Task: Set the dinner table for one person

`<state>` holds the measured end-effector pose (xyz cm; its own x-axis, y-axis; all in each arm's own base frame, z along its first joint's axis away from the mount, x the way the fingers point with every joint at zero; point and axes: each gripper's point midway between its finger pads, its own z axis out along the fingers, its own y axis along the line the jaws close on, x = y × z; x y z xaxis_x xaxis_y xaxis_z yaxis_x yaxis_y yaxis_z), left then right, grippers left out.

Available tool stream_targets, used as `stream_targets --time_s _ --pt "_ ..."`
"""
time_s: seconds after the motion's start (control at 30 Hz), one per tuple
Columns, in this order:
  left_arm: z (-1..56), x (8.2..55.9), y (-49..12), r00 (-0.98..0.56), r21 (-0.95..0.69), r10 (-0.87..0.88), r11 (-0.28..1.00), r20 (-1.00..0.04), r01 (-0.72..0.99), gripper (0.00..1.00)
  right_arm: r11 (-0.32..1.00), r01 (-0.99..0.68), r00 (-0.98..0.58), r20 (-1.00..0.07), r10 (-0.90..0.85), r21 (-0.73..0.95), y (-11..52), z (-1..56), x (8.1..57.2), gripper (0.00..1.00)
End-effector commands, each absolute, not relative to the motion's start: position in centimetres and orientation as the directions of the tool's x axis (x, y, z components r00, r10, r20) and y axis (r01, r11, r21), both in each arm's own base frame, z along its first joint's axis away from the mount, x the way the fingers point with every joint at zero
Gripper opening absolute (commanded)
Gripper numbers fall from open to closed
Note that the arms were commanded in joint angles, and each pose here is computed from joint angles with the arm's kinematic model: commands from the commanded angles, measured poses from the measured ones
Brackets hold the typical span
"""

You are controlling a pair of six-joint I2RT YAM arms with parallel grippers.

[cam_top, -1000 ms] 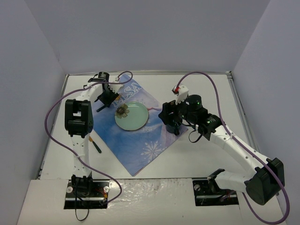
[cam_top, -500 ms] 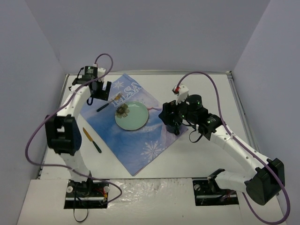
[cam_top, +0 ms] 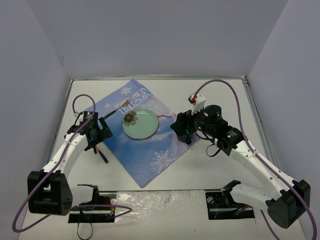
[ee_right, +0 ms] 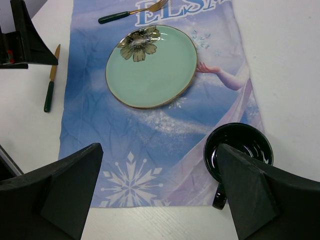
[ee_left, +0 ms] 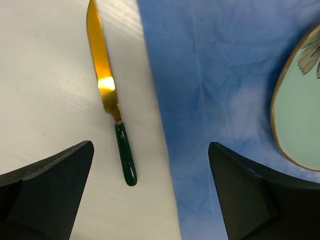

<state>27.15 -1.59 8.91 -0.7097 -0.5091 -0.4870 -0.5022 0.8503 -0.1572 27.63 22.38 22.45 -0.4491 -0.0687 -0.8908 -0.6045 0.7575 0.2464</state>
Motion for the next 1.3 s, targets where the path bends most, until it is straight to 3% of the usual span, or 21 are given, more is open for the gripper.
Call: stream_targets --time_s 0.0,0.8,0.93,1.07,1.27 --pt "9.4 27.1 -1.3 -0.585 -0.24 -0.627 0.76 -0.514 -0.604 0.93 0.721 -0.642 -0.4 -0.916 -0.021 0.263 22.9 24.4 26.7 0.95" --pt "0.9 23.0 0.7 -0.604 -0.089 -0.677 0.694 -0.421 -0.715 0.49 0.727 -0.636 -0.378 -0.926 -0.002 0.258 21.4 25.3 24.9 0.95" --pt "0.2 22.8 0.8 -0.619 -0.074 -0.673 0.699 -0.404 -0.711 0.32 0.726 -0.638 -0.377 -0.926 -0.005 0.255 21.4 25.2 24.8 0.95" --pt "0.2 22.5 0.7 -0.625 -0.068 -0.675 0.699 -0.391 -0.712 0.04 0.732 -0.634 -0.373 -0.928 -0.007 0.249 21.3 25.2 24.9 0.95" --pt "2.8 22.1 0.7 -0.648 -0.066 -0.645 0.728 -0.405 -0.682 0.0 0.736 -0.632 -0.371 -0.928 -0.013 0.243 21.2 25.1 25.0 0.95"
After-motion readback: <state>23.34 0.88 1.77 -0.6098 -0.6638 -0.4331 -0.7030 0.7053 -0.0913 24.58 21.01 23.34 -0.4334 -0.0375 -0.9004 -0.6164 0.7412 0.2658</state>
